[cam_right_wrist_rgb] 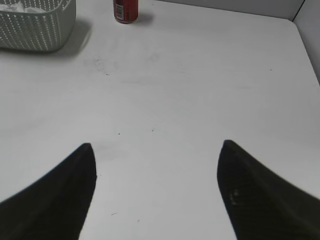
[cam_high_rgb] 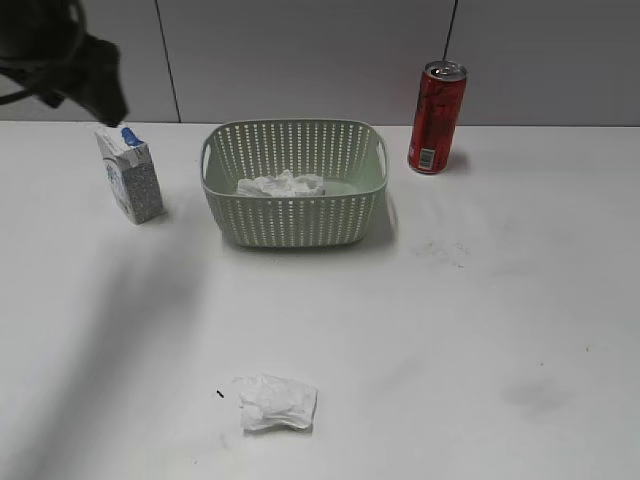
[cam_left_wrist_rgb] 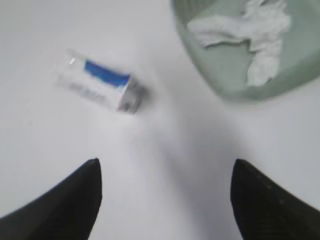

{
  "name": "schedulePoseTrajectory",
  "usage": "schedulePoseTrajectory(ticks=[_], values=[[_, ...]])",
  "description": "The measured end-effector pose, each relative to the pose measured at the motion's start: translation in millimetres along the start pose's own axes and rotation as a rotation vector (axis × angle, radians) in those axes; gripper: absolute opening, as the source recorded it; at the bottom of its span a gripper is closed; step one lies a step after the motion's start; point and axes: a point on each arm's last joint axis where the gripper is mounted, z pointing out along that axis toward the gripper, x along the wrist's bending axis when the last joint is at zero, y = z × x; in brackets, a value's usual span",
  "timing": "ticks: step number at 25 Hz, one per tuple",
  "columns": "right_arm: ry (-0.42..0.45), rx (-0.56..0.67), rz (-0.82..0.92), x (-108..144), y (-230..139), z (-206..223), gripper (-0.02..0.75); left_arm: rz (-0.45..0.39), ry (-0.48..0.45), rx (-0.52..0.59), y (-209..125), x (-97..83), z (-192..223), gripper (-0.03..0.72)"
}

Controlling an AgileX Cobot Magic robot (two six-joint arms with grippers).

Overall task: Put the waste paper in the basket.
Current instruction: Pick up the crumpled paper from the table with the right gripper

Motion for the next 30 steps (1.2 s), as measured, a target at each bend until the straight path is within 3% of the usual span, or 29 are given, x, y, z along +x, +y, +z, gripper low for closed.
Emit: schedulePoseTrajectory(ticks=[4, 8, 16, 23, 26, 30], values=[[0.006, 0.058, 0.001, 0, 5, 8, 0.572, -0.129, 0.046, 0.013, -26, 41.0, -24, 0.587], [0.018, 0.075, 0.008, 0, 26, 22, 0.572, -0.206, 0.087, 0.002, -57, 54.2, -44, 0.586], [0.182, 0.332, 0.037, 13, 59, 87, 0.572, -0.188, 0.101, -0.055, -126, 7.0, -70, 0.585], [0.265, 0.507, -0.014, 20, 88, 153, 0.572, -0.168, 0.138, -0.158, -196, -31.9, -88, 0.579], [0.350, 0.553, -0.082, 40, 96, 177, 0.572, -0.167, 0.142, -0.230, -226, -47.7, -88, 0.577], [0.488, 0.598, -0.209, 91, 97, 202, 0.572, -0.155, 0.152, -0.339, -264, -67.3, -86, 0.576]])
